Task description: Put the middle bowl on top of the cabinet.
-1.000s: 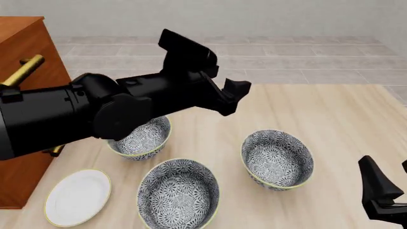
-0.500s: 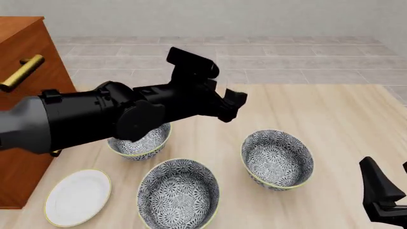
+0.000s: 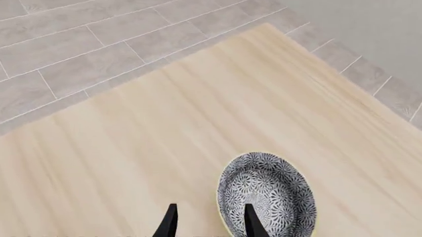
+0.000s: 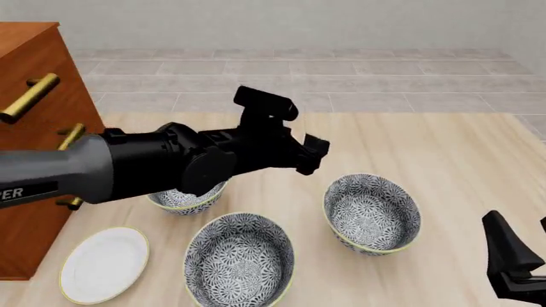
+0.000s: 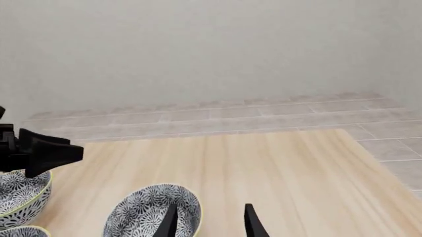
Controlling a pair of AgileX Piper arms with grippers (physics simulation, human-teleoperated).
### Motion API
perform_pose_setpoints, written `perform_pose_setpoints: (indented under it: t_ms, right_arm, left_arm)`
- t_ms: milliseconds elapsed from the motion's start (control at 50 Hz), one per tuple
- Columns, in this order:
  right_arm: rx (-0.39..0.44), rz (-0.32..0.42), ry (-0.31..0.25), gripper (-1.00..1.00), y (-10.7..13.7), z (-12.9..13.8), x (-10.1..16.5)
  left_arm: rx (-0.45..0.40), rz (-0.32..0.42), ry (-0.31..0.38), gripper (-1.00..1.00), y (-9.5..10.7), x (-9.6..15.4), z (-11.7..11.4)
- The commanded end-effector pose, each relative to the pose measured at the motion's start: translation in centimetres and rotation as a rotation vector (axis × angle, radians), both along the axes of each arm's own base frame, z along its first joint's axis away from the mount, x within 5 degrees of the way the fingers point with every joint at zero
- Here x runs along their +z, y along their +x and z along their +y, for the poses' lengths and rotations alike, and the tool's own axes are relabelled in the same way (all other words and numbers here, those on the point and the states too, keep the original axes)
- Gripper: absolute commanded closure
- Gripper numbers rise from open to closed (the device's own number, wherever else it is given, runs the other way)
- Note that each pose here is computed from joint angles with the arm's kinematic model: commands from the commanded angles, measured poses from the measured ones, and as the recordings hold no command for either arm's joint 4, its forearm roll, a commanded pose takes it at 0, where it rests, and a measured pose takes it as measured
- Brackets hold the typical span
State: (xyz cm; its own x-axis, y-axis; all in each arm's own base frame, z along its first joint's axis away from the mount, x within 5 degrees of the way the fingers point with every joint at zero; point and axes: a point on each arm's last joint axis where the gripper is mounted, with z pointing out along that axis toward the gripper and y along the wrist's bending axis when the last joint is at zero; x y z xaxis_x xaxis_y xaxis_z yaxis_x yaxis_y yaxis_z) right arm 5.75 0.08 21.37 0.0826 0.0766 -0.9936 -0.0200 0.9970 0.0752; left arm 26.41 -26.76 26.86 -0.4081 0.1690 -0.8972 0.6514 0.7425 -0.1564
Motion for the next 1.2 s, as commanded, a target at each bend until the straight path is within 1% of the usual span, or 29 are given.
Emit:
perform_pose_setpoints:
  t_ms: [20,140,420,440,480,740,860,960,1200]
  right_arm:
    - [0.002,0.0,0.0,-1.0,0.0,0.0,0.0]
    - [0.002,0.0,-0.001,-1.0,0.0,0.0,0.0]
    - [0.005,0.001,-0.002,-1.0,0.0,0.0,0.0]
    - [0.005,0.002,-0.002,-1.0,0.0,0.0,0.0]
    - [0.004,0.002,-0.002,-1.0,0.0,0.0,0.0]
    - [0.006,0.004,0.0,-1.0,0.0,0.0,0.0]
    - [0.005,0.004,0.003,-1.0,0.0,0.0,0.0]
    - [0.005,0.004,0.004,-1.0,0.1,0.0,0.0]
    - [0.007,0.003,0.003,-1.0,0.1,0.0,0.0]
  left_arm:
    - [0.02,0.045,-0.002,-1.0,0.7,-1.5,-0.4]
    - [0.021,0.066,-0.015,-1.0,0.7,-2.1,-1.0]
    - [0.043,0.112,-0.022,-1.0,1.1,-3.9,-1.3]
    - [0.058,0.143,-0.019,-1.0,1.3,-4.5,-1.4]
    - [0.047,0.124,-0.017,-1.0,1.2,-4.6,-1.4]
    - [0.055,0.152,-0.014,-1.0,1.2,-5.9,-1.6]
    - [0.05,0.154,-0.018,-1.0,1.1,-6.0,-1.9]
    - [0.053,0.162,-0.022,-1.0,1.2,-6.6,-2.0]
    - [0.061,0.167,-0.02,-1.0,1.4,-7.3,-1.9]
